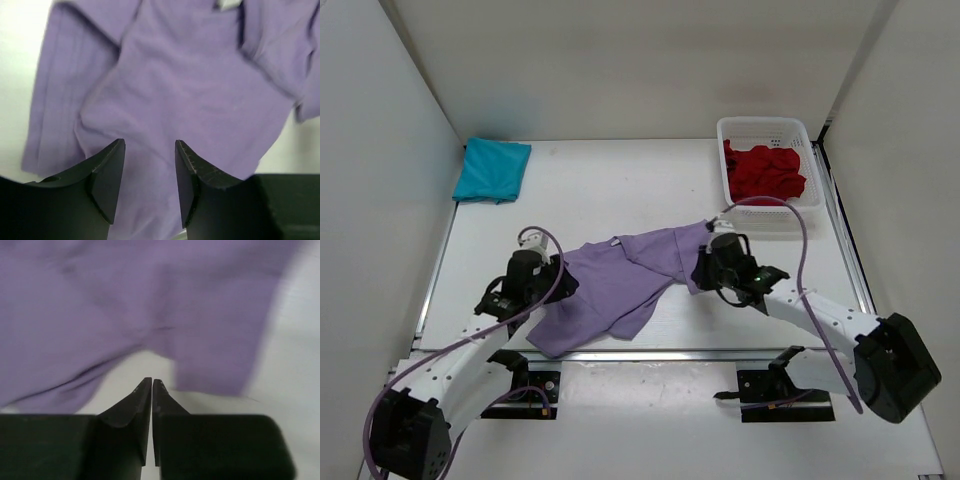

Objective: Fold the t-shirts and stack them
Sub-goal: Move the tshirt to the center of the board, then flatten out the tshirt

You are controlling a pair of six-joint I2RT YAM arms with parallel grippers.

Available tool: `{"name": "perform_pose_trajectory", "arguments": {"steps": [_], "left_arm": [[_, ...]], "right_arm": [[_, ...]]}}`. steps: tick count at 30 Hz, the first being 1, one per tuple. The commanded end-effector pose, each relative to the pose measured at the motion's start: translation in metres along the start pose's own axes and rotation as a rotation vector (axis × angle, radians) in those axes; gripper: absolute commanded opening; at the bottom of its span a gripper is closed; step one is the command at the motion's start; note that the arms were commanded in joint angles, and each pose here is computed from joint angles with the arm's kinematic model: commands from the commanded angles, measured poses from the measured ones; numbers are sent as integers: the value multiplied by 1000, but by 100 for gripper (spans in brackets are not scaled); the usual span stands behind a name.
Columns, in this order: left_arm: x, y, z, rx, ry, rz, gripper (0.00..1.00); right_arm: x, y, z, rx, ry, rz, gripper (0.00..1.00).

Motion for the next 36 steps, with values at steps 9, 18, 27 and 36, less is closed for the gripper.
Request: {"name": "perform_pose_trajectory", "arguments": {"steps": [9,18,27,36], "left_arm": [[33,74,12,-113,-23,-232,52],[47,65,38,-97,44,-321,62],[59,85,57,-162,81,-403,68],[89,85,58,-194,93,-598,62]], "right_arm": [[185,-34,39,77,358,-382,48],[177,-62,44,117,230,-497,59],[216,-35,51,57,363,-491,46],[284,2,106,8,396,-467,55]]}}
Point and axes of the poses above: each gripper's point midway between its finger pads, its own z axis out along the fingers, its own x axis along the line the jaws close on, y = z × x, the point moved 5 cm from there along -z, back along the fingers, and after that the axes turned 8 degrees about z, right-handed, at the moved point
